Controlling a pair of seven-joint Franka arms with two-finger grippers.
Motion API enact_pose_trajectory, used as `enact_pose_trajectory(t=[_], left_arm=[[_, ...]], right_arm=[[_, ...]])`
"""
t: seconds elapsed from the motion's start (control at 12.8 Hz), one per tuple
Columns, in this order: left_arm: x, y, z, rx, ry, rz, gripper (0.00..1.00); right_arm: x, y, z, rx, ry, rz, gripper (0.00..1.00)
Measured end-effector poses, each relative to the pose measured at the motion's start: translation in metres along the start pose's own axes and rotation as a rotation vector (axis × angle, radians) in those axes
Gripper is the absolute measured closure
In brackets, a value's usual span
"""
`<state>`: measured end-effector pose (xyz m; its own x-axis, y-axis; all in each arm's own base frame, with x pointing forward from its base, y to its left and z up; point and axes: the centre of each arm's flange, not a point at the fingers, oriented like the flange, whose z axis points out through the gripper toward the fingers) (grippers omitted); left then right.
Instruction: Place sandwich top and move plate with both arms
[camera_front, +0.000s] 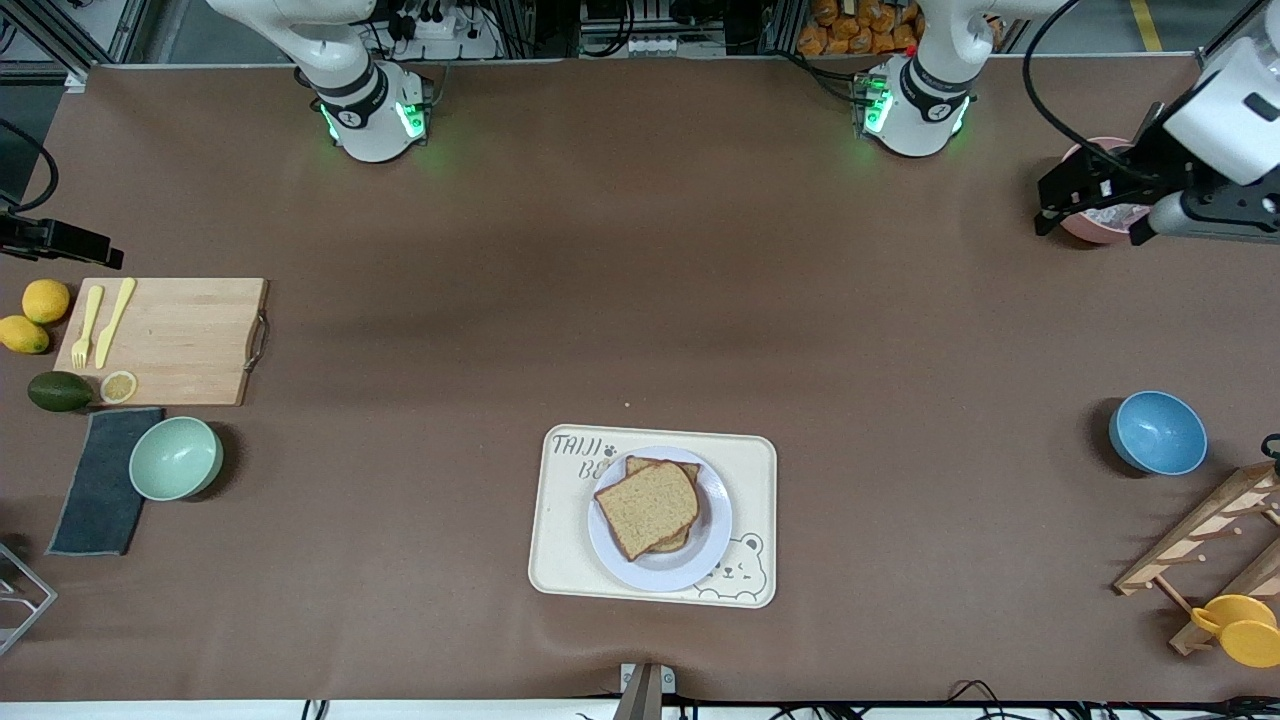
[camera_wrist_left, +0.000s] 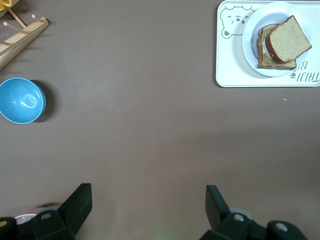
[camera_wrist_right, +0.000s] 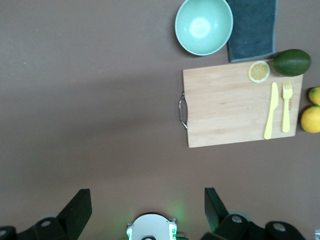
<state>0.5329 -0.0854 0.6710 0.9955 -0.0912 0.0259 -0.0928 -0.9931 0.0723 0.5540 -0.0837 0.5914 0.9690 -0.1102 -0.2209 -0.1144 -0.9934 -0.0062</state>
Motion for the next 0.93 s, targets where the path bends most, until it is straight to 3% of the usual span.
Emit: enact_pose_trajectory(t=[0.23,0.55,0.93], left_arm=[[-0.003,0.002,-0.004,-0.008,0.004,0.003,0.00],[-0.008,-0.002,0.001,-0.005,-0.047,-0.003,0.00],[-0.009,-0.011,0.006,0.060,-0.064,-0.015,0.00]], right_arm=[[0.007,-0.004,0.010,0.052,0.017,-0.005,0.00],[0.008,-0.003,0.013,0.058,0.012,-0.003,0.00],[0.006,-0.002,0.018,0.060,-0.013,0.000,0.00]])
